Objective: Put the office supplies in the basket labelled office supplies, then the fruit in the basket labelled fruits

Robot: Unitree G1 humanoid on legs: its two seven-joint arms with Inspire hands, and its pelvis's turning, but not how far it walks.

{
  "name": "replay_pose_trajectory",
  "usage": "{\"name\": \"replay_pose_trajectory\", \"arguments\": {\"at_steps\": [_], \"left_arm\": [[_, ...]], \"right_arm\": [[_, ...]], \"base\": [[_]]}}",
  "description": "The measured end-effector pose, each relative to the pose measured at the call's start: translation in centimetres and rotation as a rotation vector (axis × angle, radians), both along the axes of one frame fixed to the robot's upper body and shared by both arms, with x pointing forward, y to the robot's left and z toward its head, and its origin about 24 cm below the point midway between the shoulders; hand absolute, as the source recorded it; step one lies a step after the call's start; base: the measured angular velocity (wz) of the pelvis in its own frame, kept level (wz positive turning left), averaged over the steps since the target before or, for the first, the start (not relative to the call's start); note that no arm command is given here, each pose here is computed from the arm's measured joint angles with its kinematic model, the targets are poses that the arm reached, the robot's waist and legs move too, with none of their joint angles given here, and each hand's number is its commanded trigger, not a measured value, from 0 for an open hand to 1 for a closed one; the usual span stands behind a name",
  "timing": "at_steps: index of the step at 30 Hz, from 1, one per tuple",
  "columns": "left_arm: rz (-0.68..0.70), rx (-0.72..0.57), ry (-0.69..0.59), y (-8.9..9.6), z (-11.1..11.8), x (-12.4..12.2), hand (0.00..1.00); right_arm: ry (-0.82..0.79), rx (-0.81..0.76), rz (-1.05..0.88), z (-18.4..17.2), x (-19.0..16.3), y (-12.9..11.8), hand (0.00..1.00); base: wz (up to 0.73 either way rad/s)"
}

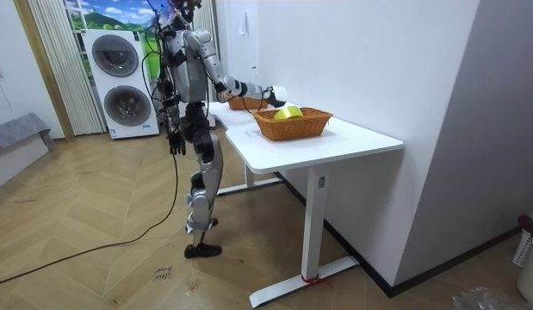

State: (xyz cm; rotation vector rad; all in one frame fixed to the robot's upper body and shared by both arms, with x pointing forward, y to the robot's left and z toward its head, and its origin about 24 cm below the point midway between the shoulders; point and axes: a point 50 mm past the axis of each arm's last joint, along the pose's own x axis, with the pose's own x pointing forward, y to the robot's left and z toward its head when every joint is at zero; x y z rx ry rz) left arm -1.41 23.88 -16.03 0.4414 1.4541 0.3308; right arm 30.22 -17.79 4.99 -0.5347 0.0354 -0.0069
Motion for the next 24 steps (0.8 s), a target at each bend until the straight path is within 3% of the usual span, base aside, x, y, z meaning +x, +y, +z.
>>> {"name": "replay_pose_trajectory", "arguments": {"at_steps": [4, 14, 24], "left_arm": [[-0.001, 0.003, -0.003, 0.0, 0.0, 0.0, 0.00], [-0.019, -0.003, -0.014, 0.0, 0.0, 0.5, 0.00], [-0.027, -0.013, 0.016, 0.2, -0.1, 0.7, 0.00]], "right_arm": [[-0.125, -0.006, 0.002, 2.9, 0.0, 0.1, 1.00], [-0.228, 0.001, 0.054, 6.0, 0.5, 1.5, 1.00], [-0.261, -0.141, 0.175, 7.8, 1.6, 5.3, 1.00]], "base": [[-0.09], [-0.04], [0.10]]}}
